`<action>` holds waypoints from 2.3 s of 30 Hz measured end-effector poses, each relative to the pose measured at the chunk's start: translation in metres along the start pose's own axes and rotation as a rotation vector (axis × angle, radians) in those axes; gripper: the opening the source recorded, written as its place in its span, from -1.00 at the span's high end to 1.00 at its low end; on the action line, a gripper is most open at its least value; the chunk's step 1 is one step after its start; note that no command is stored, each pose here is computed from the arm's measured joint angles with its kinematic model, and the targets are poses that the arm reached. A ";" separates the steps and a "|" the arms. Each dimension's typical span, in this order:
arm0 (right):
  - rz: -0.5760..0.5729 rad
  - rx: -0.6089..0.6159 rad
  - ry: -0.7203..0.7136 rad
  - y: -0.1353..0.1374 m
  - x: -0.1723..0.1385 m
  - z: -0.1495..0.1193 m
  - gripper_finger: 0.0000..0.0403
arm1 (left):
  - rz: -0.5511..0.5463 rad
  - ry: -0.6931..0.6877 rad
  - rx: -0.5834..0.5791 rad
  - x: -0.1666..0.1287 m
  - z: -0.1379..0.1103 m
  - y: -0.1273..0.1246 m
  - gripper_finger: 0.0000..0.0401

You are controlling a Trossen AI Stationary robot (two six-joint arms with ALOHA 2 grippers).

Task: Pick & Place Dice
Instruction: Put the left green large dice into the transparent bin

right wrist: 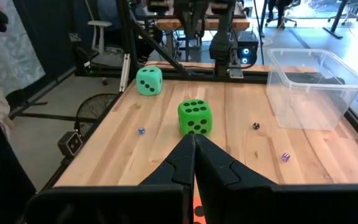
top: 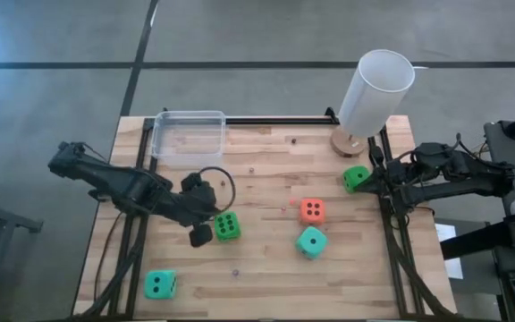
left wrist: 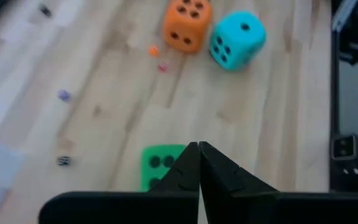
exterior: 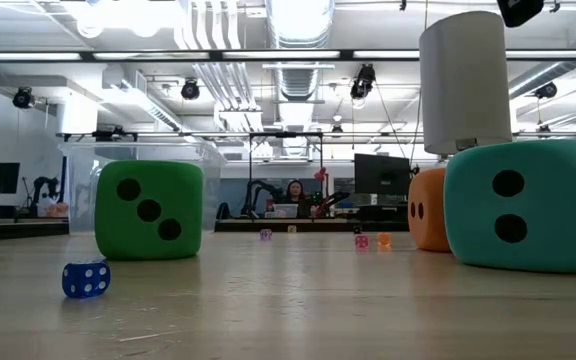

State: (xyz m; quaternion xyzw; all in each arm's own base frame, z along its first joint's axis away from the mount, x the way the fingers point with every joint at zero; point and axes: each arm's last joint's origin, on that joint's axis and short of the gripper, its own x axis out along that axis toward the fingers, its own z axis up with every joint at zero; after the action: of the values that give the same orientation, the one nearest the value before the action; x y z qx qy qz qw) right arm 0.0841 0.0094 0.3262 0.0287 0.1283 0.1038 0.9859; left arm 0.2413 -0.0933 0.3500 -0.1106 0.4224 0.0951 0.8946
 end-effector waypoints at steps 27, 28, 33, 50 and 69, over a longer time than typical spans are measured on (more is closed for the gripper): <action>0.000 -0.001 0.001 0.000 0.000 0.000 0.96 | 0.069 0.395 -0.333 0.104 0.002 0.005 0.96; 0.000 0.000 0.001 0.000 0.000 0.000 0.96 | 0.069 0.394 -0.333 0.104 0.002 0.006 0.93; 0.000 -0.001 0.001 0.000 0.000 0.000 0.96 | 0.082 0.406 -0.331 0.104 0.001 0.007 0.61; 0.000 -0.001 0.002 0.000 0.000 0.000 0.96 | 0.063 0.422 -0.186 0.123 -0.016 0.014 -0.94; 0.000 0.000 0.002 0.000 0.000 0.000 0.96 | 0.062 0.536 -0.159 0.150 -0.029 0.025 -0.98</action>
State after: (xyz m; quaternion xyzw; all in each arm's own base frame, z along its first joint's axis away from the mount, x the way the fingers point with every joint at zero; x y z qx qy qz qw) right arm 0.0843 0.0094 0.3260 0.0284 0.1294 0.1036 0.9858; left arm 0.3075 -0.0656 0.2128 -0.1889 0.6384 0.1225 0.7360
